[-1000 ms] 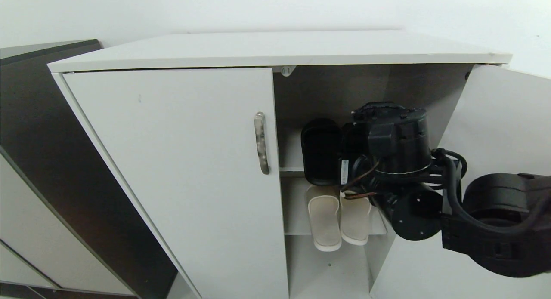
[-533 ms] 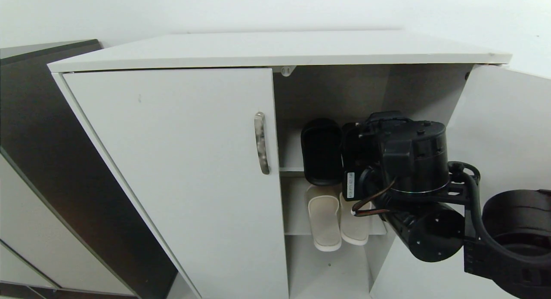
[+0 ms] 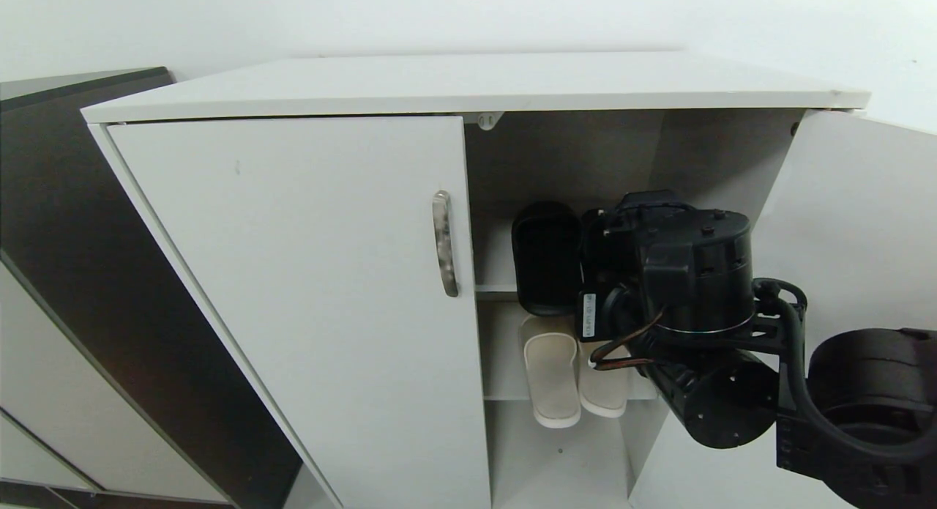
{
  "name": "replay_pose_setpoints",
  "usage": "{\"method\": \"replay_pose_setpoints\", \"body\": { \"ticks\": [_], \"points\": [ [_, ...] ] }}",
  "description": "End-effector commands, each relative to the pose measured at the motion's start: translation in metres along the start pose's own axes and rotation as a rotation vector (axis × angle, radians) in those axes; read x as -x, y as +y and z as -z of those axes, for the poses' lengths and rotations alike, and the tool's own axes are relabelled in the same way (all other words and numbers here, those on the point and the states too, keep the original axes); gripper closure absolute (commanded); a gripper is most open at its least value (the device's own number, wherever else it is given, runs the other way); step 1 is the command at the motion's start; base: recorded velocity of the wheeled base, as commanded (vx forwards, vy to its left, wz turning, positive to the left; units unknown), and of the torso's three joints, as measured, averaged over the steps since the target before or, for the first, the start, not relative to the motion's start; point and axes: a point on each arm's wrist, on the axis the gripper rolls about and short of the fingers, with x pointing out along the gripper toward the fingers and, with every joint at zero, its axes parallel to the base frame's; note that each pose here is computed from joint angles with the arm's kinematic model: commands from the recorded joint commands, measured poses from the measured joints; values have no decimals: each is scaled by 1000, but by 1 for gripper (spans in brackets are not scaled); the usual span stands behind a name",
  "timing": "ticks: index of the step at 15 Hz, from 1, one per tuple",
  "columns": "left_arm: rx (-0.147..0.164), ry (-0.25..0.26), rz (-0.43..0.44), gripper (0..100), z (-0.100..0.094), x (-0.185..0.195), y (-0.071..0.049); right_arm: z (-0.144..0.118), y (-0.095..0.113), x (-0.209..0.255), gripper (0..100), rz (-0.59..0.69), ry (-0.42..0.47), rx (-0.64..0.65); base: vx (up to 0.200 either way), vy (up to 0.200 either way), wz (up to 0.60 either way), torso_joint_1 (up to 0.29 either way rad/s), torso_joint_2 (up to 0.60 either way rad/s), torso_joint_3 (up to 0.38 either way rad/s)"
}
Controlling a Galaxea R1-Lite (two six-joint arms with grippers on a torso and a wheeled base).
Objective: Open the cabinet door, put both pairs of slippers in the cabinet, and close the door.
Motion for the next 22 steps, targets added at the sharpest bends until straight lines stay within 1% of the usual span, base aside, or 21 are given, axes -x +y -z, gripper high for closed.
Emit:
{"method": "replay_pose_setpoints", "body": {
  "ticks": [1, 22],
  "points": [
    [1, 0, -1, 100, 0, 0, 0, 1, 1, -1, 100, -1, 3, 4, -200, 0, 0, 2, 2, 2],
    [1, 0, 1, 100, 0, 0, 0, 14, -3, -7, 100, 14, 19, 19, -200, 0, 0, 2, 3, 2]
  ]
}}
